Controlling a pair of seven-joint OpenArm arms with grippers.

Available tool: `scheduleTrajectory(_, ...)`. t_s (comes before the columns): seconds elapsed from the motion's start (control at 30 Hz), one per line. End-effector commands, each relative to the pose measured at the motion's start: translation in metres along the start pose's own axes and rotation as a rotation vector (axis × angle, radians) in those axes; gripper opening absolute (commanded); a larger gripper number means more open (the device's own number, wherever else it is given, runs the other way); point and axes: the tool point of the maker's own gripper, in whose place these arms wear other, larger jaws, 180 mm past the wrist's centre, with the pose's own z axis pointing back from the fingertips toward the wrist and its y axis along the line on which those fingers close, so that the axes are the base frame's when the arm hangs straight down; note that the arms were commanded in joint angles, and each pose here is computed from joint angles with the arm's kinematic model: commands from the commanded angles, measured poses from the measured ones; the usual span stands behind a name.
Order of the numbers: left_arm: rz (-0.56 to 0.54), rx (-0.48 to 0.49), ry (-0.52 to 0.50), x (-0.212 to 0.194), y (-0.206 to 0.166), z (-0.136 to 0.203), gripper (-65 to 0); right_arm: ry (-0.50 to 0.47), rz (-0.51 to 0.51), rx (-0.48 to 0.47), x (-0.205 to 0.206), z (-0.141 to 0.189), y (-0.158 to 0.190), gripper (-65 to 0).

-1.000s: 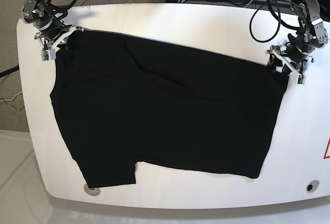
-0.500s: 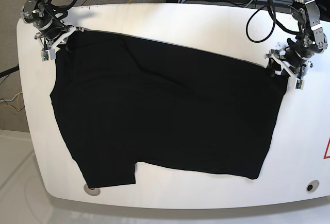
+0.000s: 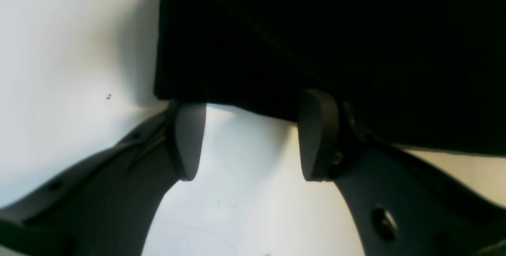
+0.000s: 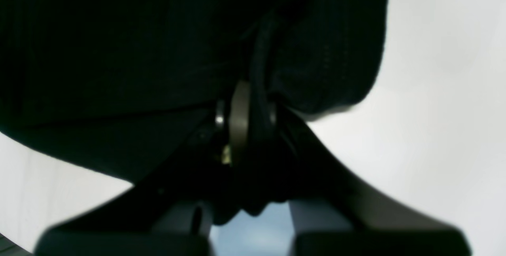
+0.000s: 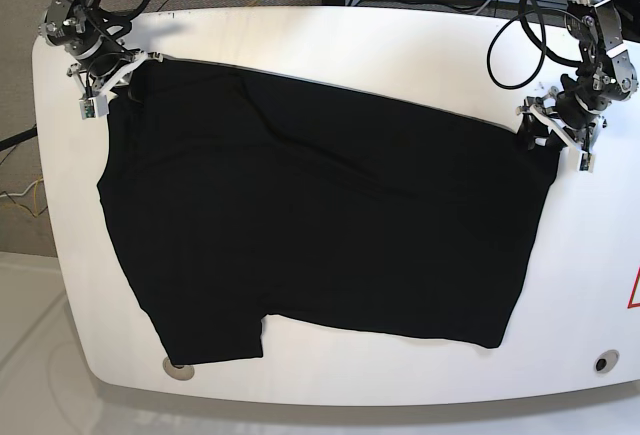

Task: Fold the T-shirt properly
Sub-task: 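Lower the left gripper onto the black shirt's corner and close it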

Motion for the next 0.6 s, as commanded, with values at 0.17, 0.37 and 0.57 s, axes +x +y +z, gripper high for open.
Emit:
scheduleTrajectory(0.17, 0.002, 0.002, -0.059, 0.012, 0.001, -0.001, -63.3, -0.004, 0.025, -0.003, 0.005, 0.004, -0.004, -65.0)
scheduleTrajectory(0.37, 0.024, 0.020, -0.107, 0.020, 0.009, 0.006, -65.0, 0.000, 0.030, -0.001, 0.004, 0.004, -0.003, -65.0)
scheduleTrajectory(0.57, 0.043, 0.050, -0.118, 0.022, 0.020, 0.016, -65.0, -0.004, 0.031, -0.001, 0.005, 0.005, -0.004, -65.0)
